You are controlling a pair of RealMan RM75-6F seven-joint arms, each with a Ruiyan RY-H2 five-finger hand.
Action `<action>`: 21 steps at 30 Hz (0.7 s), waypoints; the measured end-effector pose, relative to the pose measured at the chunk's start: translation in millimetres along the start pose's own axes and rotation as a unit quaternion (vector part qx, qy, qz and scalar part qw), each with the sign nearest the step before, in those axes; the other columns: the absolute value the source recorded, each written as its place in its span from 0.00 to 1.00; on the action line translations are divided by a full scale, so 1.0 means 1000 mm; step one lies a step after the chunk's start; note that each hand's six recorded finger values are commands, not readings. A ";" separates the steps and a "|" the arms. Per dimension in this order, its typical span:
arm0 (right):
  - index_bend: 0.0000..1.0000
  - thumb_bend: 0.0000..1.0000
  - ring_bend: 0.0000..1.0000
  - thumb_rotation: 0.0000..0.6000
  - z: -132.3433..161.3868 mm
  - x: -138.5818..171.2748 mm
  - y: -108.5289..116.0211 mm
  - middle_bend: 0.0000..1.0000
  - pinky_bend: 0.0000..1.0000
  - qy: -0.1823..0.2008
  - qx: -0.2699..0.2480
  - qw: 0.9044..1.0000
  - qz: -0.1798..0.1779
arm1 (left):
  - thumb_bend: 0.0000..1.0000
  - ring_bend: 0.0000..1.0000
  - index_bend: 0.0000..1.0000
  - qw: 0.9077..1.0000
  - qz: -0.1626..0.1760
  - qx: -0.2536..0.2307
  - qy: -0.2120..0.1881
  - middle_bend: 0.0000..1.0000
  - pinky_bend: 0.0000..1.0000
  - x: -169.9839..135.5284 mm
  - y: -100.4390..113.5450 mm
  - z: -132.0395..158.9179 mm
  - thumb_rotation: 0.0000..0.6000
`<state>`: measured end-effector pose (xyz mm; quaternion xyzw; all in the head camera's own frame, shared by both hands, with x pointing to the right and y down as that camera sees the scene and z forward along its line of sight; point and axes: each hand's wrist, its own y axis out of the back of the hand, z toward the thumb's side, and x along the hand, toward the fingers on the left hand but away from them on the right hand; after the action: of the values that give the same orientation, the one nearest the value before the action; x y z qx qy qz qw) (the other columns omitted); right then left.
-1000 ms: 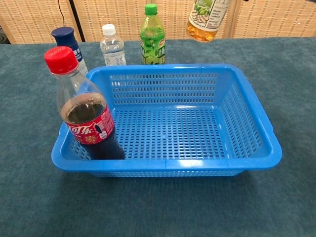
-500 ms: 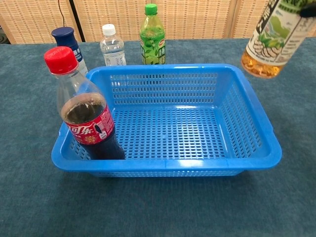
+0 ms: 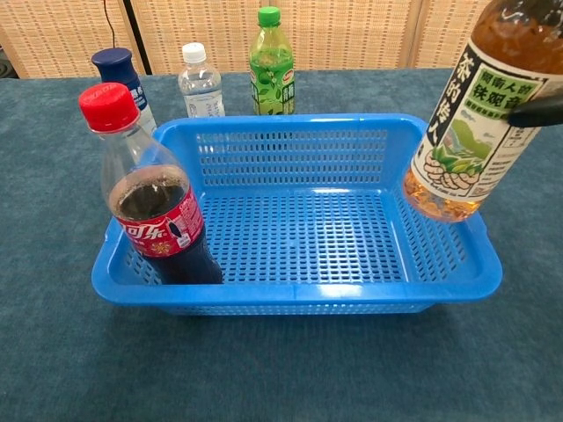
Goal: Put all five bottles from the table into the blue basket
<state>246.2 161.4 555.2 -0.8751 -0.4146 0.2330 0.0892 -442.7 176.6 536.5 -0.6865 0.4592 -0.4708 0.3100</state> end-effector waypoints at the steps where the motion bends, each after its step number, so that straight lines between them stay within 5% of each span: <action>1: 0.64 0.23 0.68 1.00 0.000 0.000 -0.004 0.78 0.73 -0.001 -0.001 1.000 0.003 | 0.00 0.00 0.00 1.000 -0.001 0.000 0.001 0.00 0.00 0.000 0.000 0.000 1.00; 16: 0.61 0.23 0.65 1.00 -0.020 0.003 -0.054 0.75 0.70 -0.021 0.017 0.999 0.047 | 0.00 0.00 0.00 1.000 -0.005 -0.004 0.003 0.00 0.00 0.001 0.000 -0.003 1.00; 19: 0.40 0.21 0.51 1.00 -0.026 0.007 -0.060 0.60 0.62 -0.020 0.033 0.997 0.065 | 0.00 0.00 0.00 1.000 -0.007 -0.005 0.003 0.00 0.00 0.001 0.000 -0.003 1.00; 21: 0.22 0.09 0.34 1.00 -0.030 0.010 -0.064 0.40 0.51 -0.018 0.045 0.996 0.080 | 0.00 0.00 0.00 1.000 -0.007 -0.005 0.003 0.00 0.00 0.001 -0.001 -0.003 1.00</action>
<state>222.3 211.2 600.4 -0.8960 -0.3344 0.2737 0.1021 -445.1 175.7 538.6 -0.6900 0.4574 -0.4730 0.3015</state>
